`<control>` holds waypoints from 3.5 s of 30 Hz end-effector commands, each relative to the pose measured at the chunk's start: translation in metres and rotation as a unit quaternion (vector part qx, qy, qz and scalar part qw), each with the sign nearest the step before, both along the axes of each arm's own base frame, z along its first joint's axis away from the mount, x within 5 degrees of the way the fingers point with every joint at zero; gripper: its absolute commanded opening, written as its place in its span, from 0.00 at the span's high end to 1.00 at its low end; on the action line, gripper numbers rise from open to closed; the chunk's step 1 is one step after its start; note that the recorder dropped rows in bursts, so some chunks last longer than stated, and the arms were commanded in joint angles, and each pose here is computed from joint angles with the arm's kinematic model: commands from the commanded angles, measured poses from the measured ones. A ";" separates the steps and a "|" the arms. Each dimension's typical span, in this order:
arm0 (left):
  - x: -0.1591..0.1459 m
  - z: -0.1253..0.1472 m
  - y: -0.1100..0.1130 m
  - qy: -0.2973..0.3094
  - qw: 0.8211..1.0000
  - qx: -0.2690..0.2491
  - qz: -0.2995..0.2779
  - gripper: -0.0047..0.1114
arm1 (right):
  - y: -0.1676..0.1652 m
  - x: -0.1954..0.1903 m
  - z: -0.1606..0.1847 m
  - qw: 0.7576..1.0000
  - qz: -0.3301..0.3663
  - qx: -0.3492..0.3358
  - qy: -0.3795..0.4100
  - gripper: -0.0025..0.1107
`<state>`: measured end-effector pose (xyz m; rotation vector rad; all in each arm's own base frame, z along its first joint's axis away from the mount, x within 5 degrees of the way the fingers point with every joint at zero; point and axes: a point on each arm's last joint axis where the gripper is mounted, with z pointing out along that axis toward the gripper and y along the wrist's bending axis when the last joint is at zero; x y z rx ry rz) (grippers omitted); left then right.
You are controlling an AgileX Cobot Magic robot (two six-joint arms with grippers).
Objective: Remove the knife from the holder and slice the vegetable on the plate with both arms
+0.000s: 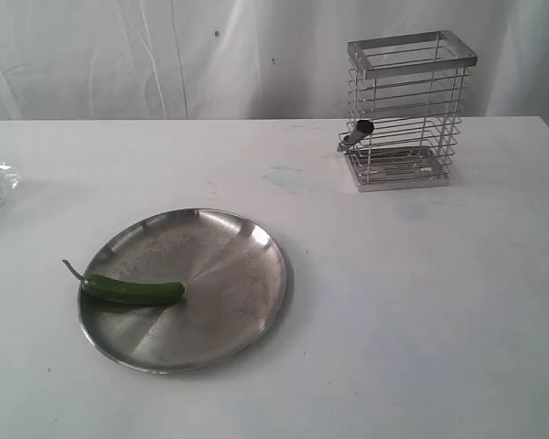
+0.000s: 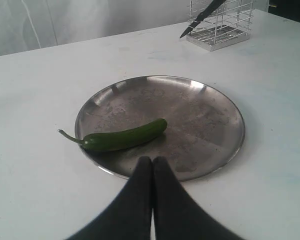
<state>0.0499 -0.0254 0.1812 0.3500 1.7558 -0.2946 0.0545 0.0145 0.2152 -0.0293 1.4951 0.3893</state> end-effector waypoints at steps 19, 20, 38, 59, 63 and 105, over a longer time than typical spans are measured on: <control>0.000 -0.001 0.000 0.002 1.000 -0.011 0.000 0.96 | 0.006 0.005 0.114 0.998 0.050 0.029 -0.024 0.98; 0.000 -0.001 0.000 0.002 1.000 -0.011 0.000 0.96 | 0.010 0.015 0.123 0.999 0.047 -0.007 0.005 0.98; 0.000 -0.001 0.000 0.001 1.000 -0.009 0.000 0.96 | 0.130 0.203 0.130 0.926 0.053 -0.053 0.369 0.58; 0.000 -0.001 0.000 -0.001 1.000 -0.005 -0.001 0.96 | 0.084 0.306 0.040 0.842 0.005 0.274 0.464 0.57; 0.000 -0.001 0.000 -0.001 1.000 -0.005 -0.001 0.96 | 0.082 0.319 0.031 0.850 -0.016 0.290 0.440 0.57; 0.000 -0.001 0.000 -0.001 1.000 -0.004 -0.001 0.96 | 0.090 0.353 0.023 0.855 0.015 0.265 0.445 0.46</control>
